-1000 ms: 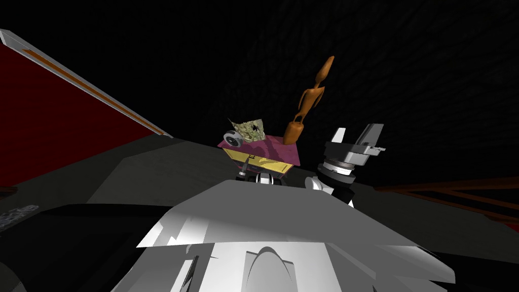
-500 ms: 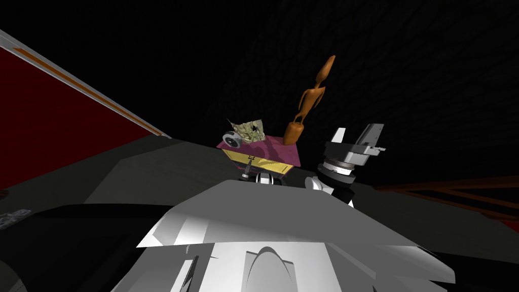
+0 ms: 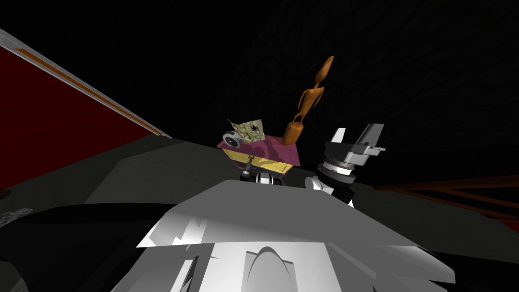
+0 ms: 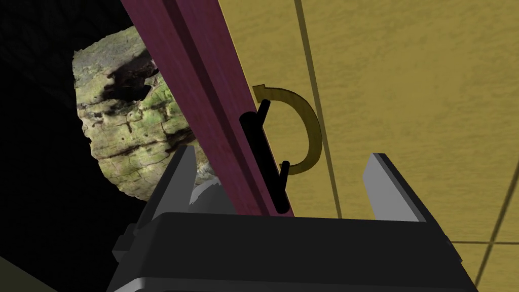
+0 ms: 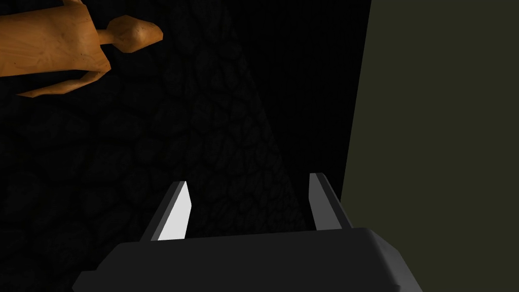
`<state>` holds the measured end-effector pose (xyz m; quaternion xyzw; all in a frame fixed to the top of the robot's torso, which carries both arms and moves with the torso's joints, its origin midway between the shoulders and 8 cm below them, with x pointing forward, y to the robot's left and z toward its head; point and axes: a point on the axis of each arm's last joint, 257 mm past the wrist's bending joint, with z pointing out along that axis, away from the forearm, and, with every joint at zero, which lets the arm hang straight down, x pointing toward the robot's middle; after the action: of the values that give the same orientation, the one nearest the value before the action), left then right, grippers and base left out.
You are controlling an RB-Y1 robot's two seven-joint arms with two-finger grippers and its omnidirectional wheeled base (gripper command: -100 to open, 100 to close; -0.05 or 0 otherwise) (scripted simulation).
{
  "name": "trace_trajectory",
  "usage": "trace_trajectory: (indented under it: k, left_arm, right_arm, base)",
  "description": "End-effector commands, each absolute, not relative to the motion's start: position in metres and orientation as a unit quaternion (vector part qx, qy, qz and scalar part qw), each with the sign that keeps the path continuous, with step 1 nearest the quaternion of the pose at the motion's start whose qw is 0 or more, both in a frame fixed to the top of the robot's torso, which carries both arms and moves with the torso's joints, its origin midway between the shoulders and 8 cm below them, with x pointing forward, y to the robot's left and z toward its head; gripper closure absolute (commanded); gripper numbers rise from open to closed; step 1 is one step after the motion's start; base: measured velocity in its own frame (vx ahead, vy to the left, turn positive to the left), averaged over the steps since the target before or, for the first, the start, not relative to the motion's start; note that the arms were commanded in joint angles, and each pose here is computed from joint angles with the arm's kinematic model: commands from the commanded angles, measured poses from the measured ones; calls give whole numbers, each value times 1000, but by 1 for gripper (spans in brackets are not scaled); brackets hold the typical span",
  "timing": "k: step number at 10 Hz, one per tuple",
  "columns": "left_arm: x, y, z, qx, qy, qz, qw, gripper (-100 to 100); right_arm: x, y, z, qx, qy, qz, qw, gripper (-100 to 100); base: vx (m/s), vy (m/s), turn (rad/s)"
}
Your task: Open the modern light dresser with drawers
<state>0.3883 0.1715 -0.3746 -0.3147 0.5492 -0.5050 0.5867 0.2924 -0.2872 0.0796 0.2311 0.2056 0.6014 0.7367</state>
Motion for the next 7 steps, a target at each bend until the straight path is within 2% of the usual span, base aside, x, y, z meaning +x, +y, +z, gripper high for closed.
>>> trace_trajectory:
  k: [1,4,5,7]
  left_arm:
    - [375,173,-379,-316,550,-504,587,100]
    - [363,173,-381,-316,550,-504,587,100]
    - [368,188,-383,-305,562,-494,589,-100]
    - [371,193,-384,-301,567,-490,589,-100]
  right_arm:
    - [292,-287,80,231,206,601,737,0]
    - [292,-287,80,231,206,601,737,0]
    - [292,-287,80,231,206,601,737,0]
    - [292,-287,80,231,206,601,737,0]
  base:
    - [12,6,-13]
    - [16,11,-7]
    - [-18,-3,-11]
    - [-31,-6,-6]
